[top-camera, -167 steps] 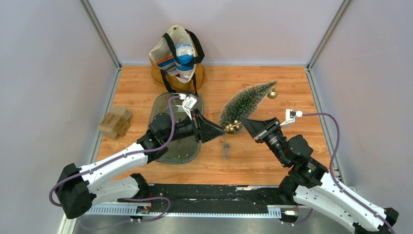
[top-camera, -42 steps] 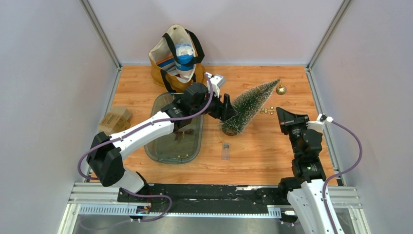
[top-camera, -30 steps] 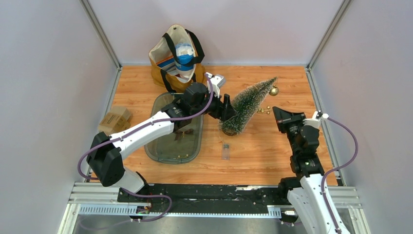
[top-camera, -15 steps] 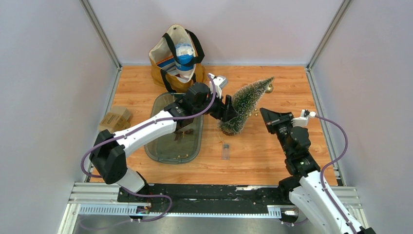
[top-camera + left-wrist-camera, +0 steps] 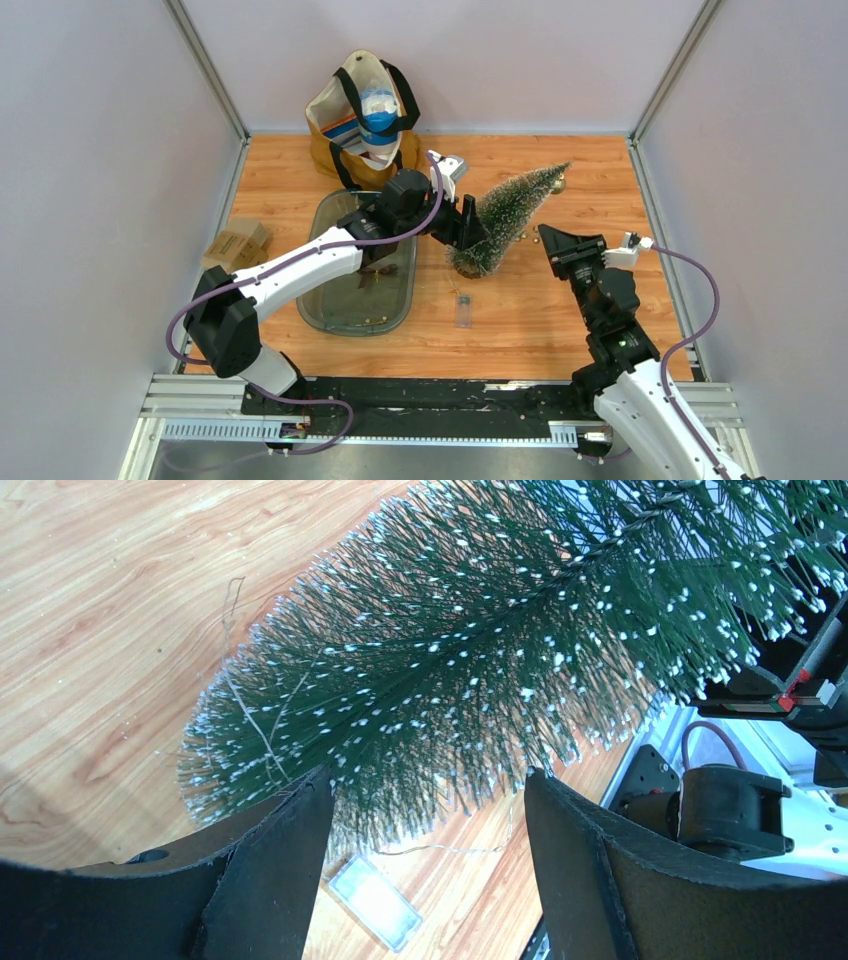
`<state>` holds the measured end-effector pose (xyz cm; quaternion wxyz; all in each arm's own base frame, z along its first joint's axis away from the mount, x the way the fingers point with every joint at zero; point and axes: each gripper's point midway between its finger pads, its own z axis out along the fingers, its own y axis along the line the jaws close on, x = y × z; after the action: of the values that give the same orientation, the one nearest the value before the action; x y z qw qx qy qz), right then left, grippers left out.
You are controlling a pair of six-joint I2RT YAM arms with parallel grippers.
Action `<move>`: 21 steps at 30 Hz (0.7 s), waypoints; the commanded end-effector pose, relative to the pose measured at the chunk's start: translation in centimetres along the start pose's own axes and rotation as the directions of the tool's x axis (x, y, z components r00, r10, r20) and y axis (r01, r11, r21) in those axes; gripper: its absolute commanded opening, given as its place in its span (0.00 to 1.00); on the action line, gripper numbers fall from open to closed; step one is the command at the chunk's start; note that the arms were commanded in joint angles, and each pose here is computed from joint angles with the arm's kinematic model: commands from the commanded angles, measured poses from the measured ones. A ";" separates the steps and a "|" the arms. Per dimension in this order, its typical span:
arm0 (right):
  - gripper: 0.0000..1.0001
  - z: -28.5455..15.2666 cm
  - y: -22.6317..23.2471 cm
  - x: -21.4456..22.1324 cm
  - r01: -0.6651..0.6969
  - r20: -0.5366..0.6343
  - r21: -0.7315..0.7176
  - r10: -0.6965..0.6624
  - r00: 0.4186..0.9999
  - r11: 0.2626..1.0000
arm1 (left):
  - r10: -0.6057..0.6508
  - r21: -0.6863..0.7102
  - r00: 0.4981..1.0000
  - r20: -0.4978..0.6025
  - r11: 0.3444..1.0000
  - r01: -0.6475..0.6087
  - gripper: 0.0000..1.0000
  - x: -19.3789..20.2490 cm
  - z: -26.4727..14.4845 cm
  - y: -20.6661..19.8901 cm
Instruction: Decorate the small christmas tree
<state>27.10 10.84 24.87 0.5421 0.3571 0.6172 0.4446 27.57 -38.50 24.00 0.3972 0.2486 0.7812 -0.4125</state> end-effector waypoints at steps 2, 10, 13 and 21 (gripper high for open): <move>0.31 -0.1 0.5 -0.5 0.036 0.021 -0.006 -0.036 0.999 0.999 | 0.029 0.023 0.997 0.075 0.999 -0.031 0.77 -2.5 -1.1 -1.1; 0.53 -0.1 0.5 -0.7 0.051 0.028 -0.002 -0.051 0.998 0.999 | 0.039 0.011 0.996 0.081 0.999 -0.040 0.77 -2.5 -1.7 -1.0; 0.62 -0.4 0.8 -1.3 0.057 0.053 -0.006 -0.057 0.997 0.998 | 0.042 0.005 0.996 0.078 0.999 -0.042 0.77 -2.5 -1.9 -0.9; 0.66 -1.4 -0.1 -2.6 0.083 0.111 0.027 -0.085 0.990 0.996 | 0.044 -0.003 0.996 0.075 0.999 -0.044 0.77 -2.1 -2.1 -0.8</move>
<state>26.41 9.45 24.67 0.5657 0.3550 0.6194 0.4127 27.46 -37.94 24.99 0.4101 0.2453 0.7767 -0.4104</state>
